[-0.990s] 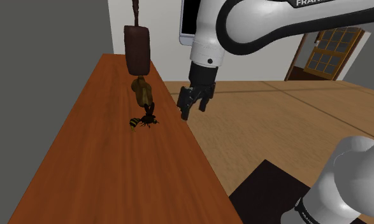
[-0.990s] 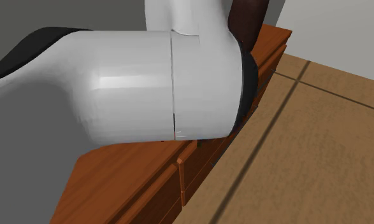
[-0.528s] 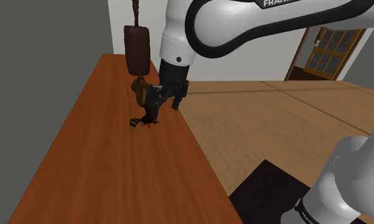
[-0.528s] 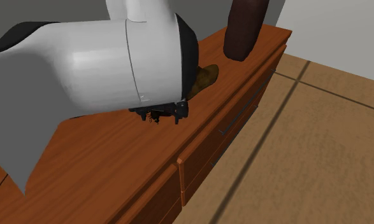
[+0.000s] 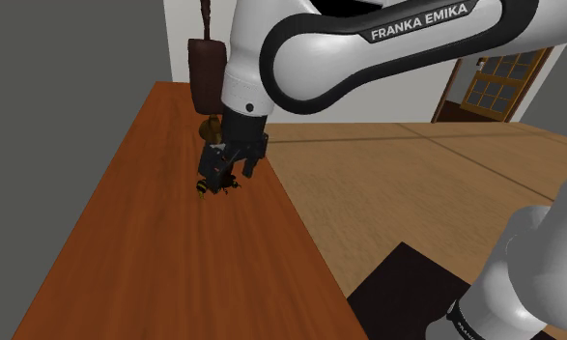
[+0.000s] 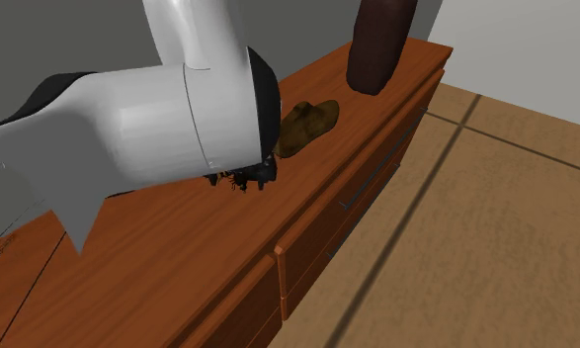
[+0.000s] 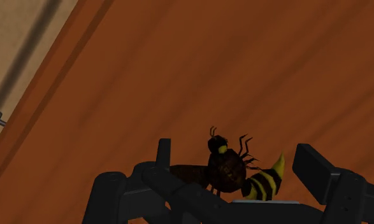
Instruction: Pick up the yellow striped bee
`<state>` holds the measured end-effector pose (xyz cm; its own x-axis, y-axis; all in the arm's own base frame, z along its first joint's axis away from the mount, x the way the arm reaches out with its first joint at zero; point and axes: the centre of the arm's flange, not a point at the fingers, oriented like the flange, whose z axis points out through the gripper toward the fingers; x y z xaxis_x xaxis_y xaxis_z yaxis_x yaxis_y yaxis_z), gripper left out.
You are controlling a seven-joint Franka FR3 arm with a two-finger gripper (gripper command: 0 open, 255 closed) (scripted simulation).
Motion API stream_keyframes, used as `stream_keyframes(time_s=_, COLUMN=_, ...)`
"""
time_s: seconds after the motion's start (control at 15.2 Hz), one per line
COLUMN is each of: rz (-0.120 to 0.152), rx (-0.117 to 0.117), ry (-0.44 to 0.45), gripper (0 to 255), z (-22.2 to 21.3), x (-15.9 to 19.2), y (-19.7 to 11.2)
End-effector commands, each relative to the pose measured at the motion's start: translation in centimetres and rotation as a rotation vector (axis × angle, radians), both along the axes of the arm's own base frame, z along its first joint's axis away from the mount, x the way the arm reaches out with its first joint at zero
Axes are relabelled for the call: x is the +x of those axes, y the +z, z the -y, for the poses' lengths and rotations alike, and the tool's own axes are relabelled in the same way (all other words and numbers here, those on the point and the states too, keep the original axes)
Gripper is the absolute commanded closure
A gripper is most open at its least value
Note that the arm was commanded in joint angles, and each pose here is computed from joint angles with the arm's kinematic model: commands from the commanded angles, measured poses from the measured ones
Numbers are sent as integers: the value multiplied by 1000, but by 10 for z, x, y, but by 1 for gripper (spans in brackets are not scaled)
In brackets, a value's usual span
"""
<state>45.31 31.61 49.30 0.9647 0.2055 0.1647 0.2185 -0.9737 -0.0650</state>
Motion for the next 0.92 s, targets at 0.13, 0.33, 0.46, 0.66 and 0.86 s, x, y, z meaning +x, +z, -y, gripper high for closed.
stream_keyframes(time_s=0.13, rz=1, rx=0, ry=0, gripper=0, z=-1, x=0, y=-14)
stream_keyframes(time_s=0.33, rz=1, rx=0, ry=0, gripper=255, z=-2, x=1, y=-14)
stream_keyframes(time_s=0.46, rz=0, rx=0, ry=0, gripper=255, z=-2, x=2, y=-14)
stream_keyframes(time_s=0.66, rz=0, rx=0, ry=0, gripper=255, z=-2, x=3, y=-14)
stream_keyframes(time_s=0.86, rz=1, rx=0, ry=0, gripper=255, z=-1, x=0, y=-9)
